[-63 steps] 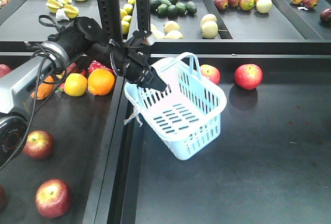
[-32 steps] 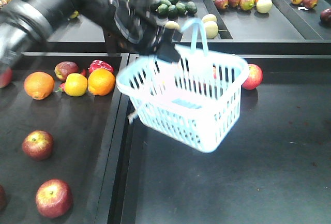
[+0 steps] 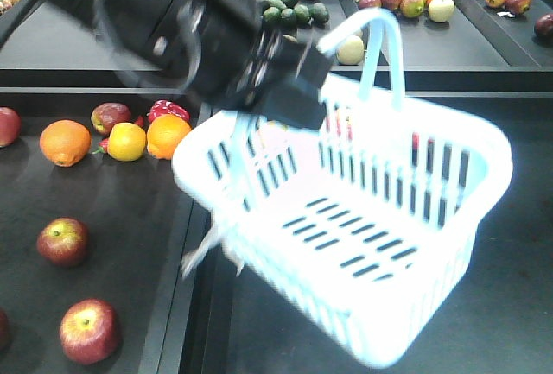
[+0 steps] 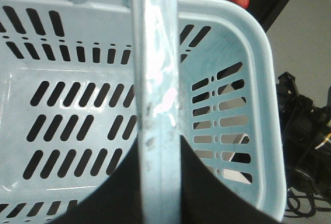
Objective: Pick three apples into basket with both arms
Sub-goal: 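Pull the held basket toward the robot and hold it low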
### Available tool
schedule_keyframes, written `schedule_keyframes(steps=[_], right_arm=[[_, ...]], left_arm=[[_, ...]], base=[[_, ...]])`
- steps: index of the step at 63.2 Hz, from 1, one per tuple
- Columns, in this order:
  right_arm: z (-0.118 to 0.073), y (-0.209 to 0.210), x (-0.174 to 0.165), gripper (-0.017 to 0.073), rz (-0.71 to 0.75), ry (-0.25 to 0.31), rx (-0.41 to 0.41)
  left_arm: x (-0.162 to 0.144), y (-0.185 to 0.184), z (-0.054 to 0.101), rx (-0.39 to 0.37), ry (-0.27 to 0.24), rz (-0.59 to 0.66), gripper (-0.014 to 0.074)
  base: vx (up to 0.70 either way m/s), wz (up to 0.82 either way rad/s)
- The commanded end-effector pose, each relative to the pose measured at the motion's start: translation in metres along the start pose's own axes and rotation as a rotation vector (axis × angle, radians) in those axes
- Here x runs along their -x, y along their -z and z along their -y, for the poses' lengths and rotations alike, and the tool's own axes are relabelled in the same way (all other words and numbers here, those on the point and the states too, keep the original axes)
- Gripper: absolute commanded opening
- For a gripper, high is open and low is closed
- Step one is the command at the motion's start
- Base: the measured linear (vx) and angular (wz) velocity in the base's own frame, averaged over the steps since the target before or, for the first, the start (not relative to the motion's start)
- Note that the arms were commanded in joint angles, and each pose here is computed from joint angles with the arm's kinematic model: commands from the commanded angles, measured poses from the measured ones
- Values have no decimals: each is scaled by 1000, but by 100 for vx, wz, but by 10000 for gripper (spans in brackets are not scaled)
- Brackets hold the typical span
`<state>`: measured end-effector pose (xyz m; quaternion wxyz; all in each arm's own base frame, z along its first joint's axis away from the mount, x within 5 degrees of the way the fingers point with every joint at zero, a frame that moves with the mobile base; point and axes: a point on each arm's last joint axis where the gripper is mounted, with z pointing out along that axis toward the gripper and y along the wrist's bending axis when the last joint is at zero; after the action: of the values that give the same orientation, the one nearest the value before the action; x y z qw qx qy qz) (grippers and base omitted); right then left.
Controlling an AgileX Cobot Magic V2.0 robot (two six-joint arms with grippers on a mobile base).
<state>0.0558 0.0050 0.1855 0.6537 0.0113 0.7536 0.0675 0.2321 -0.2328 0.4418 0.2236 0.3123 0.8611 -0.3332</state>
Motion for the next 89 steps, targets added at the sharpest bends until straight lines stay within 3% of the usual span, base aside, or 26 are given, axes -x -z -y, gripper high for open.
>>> schedule_keyframes(steps=[1, 10, 15, 22, 29, 45, 51, 55, 78, 89], right_arm=[[0, 0, 2, -4, 66, 14, 1], [0, 0, 2, -4, 66, 14, 1], [0, 0, 2, -4, 66, 14, 1], [0, 0, 2, -4, 66, 14, 1], [0, 0, 2, -4, 66, 14, 1], [0, 0, 2, -4, 66, 14, 1], [0, 0, 2, -4, 66, 14, 1], [0, 0, 2, -4, 66, 14, 1], [0, 0, 2, -4, 66, 14, 1], [0, 0, 2, -4, 66, 14, 1]], left_arm=[[-12, 26, 22, -28, 13, 184, -7], [-49, 21, 28, -49, 38, 229, -7], [-67, 20, 30, -66, 76, 300, -7], [-89, 17, 24, -71, 132, 384, -7], [-105, 16, 17, -61, 154, 430, -7], [-120, 4, -1, 36, 123, 447, -7], [-120, 4, -5, 93, 68, 448, -7], [-119, 6, -6, 117, 58, 458, -7], [-121, 5, -9, 144, 84, 439, -7], [-122, 9, -6, 108, 124, 447, -7]], base=[[0, 0], [0, 0], [0, 0], [0, 0], [0, 0], [0, 0], [0, 0], [0, 0], [0, 0], [0, 0]])
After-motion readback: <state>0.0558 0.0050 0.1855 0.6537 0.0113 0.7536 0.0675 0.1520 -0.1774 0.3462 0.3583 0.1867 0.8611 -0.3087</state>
